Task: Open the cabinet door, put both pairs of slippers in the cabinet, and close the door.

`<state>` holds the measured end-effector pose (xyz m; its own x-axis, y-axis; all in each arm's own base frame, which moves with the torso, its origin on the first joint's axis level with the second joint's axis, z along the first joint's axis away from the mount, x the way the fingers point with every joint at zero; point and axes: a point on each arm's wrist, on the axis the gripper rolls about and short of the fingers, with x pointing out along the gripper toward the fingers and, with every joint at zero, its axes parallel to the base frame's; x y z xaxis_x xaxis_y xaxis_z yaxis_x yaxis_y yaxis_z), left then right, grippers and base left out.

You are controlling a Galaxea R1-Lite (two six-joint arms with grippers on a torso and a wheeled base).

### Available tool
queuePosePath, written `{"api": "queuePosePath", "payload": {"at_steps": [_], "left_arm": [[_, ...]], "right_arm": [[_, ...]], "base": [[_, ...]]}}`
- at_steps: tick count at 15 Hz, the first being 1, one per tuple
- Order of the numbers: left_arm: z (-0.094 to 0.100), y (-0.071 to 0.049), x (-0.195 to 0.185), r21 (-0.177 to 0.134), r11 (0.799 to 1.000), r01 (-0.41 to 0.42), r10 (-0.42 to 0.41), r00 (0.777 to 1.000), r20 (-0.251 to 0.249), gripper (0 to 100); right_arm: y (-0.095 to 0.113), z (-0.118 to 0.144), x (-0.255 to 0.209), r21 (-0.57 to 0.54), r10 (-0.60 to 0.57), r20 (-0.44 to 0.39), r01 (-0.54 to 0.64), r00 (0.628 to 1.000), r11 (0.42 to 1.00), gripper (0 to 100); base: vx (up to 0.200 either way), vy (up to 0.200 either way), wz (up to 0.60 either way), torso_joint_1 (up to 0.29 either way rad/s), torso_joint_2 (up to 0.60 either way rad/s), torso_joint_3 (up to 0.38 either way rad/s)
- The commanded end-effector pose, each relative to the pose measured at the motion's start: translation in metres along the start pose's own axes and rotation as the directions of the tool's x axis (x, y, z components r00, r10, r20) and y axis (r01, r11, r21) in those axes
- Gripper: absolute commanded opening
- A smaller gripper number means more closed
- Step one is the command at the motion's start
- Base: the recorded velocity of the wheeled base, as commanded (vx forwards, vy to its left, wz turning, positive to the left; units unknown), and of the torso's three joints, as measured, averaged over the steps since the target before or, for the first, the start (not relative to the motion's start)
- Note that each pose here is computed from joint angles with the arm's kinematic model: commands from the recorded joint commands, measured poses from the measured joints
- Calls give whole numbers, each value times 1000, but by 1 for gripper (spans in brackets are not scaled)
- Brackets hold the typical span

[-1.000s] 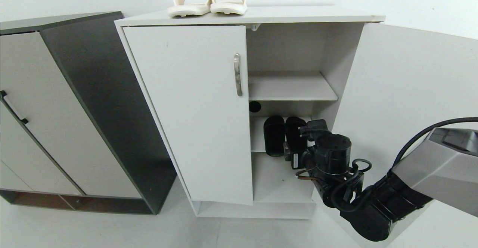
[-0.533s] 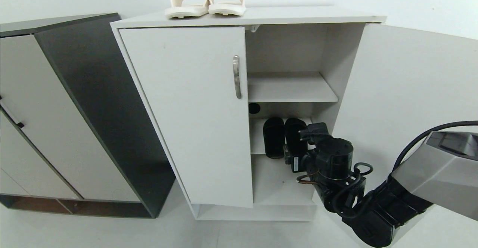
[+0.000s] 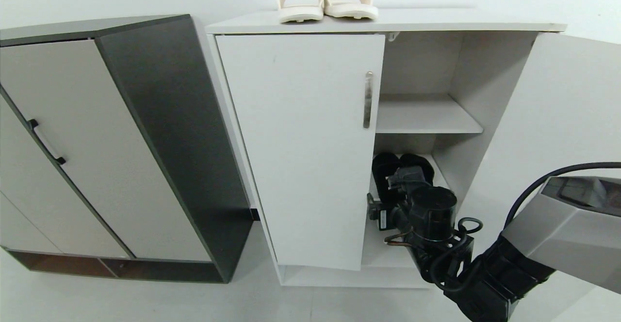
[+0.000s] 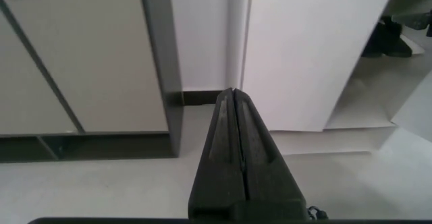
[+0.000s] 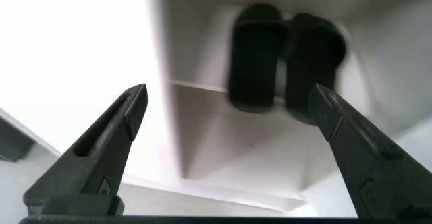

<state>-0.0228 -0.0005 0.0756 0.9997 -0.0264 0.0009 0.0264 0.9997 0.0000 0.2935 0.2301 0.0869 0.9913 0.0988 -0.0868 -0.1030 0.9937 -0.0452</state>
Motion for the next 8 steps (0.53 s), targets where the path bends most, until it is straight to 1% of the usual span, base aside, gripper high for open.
{"api": "queuePosePath", "payload": {"at_steps": [1,2,6,7,8], "left_arm": [[0,0,0,0,1000,0,0,1000,-1,0],[0,0,0,0,1000,0,0,1000,-1,0],[0,0,0,0,1000,0,0,1000,-1,0],[0,0,0,0,1000,0,0,1000,-1,0],[0,0,0,0,1000,1,-1,1000,-1,0]], "right_arm": [[1,-5,1,-7,1,-9,-1,1000,1000,100],[1,-5,1,-8,1,-9,-1,1000,1000,100],[1,-7,0,-20,2,-9,-2,1000,1000,100],[0,-9,-2,-79,1,-14,-2,1000,997,100],[-1,-9,-3,-87,4,-8,-4,1000,996,100]], "base": [[0,200,0,2,7,7],[0,200,0,-2,2,-2],[0,0,0,0,0,0],[0,0,0,0,0,0],[0,0,0,0,0,0]]}}
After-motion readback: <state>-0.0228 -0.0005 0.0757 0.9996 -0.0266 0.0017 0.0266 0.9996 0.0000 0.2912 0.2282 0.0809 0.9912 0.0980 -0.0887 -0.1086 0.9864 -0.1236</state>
